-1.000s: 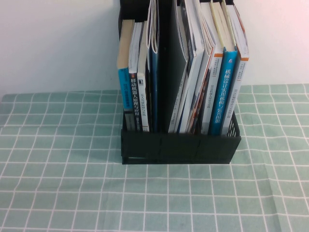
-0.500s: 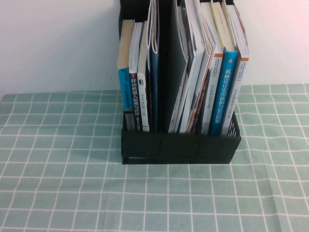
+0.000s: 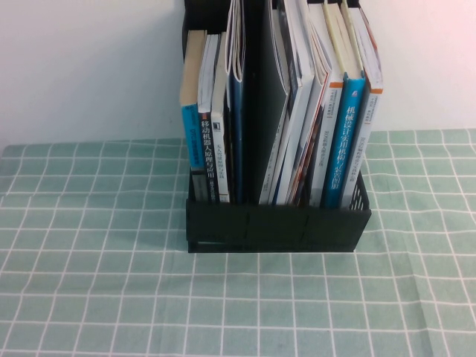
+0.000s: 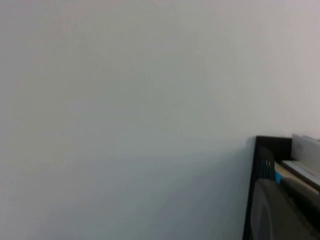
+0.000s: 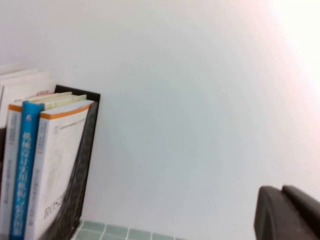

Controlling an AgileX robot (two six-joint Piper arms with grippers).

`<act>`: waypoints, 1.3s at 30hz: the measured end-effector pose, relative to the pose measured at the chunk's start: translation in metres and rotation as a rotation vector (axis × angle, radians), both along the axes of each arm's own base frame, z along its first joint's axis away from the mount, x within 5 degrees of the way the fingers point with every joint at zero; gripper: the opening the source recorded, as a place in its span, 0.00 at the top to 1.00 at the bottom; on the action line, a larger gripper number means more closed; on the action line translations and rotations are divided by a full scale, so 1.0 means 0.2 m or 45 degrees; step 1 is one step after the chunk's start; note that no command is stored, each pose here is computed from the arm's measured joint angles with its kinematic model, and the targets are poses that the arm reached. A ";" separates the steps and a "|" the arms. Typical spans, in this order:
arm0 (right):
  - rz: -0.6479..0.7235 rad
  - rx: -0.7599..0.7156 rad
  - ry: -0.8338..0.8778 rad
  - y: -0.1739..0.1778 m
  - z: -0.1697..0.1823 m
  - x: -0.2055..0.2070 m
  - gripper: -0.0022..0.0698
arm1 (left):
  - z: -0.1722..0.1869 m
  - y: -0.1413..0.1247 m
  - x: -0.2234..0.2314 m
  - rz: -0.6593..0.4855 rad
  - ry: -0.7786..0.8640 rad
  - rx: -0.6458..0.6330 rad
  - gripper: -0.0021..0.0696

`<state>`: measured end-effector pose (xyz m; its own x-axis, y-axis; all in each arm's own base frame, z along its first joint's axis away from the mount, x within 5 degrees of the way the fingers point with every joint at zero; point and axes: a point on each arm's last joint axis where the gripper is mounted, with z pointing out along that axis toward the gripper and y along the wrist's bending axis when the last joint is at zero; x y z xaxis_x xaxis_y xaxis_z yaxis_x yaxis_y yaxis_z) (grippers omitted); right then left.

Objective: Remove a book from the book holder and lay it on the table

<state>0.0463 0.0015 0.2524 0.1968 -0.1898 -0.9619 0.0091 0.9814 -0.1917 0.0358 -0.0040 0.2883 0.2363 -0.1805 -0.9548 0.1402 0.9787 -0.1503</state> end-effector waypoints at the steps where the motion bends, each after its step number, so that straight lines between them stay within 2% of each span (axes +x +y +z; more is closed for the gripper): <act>1: 0.013 -0.004 0.033 0.00 0.04 -0.01 0.97 | 0.02 0.00 0.00 -0.005 0.046 0.009 0.97; 9: 0.053 -0.114 0.284 0.02 0.23 0.01 0.97 | 0.19 -0.03 0.15 -0.032 0.444 0.065 0.97; 17: 0.081 -0.215 0.614 0.03 0.20 0.22 0.97 | 0.28 -0.10 0.43 -0.158 0.693 0.030 0.97; 20: 0.074 -0.218 0.631 0.03 0.20 0.29 0.97 | 0.30 -0.14 0.53 -0.252 0.730 0.095 0.97; 25: 0.036 -0.193 0.535 0.02 0.22 0.39 0.97 | 0.34 -0.25 0.69 -0.427 0.706 0.114 0.97; 31: 0.002 -0.172 0.484 0.01 0.22 0.49 0.97 | 0.35 -0.51 0.82 -0.625 0.656 0.211 0.97; 35: -0.003 -0.135 0.540 0.01 0.18 0.56 0.97 | 0.31 -0.76 0.89 -0.754 0.640 0.287 0.97; 39: -0.009 -0.114 0.573 0.01 0.14 0.61 0.97 | 0.28 -1.01 0.93 -0.879 0.667 0.296 0.97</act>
<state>0.1679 0.0038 0.2810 -0.2385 -0.2759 -0.9311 -0.0880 0.9610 -0.2622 0.2225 -0.2059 0.3451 -0.3293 0.0903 -0.9399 0.6779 0.7155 -0.1688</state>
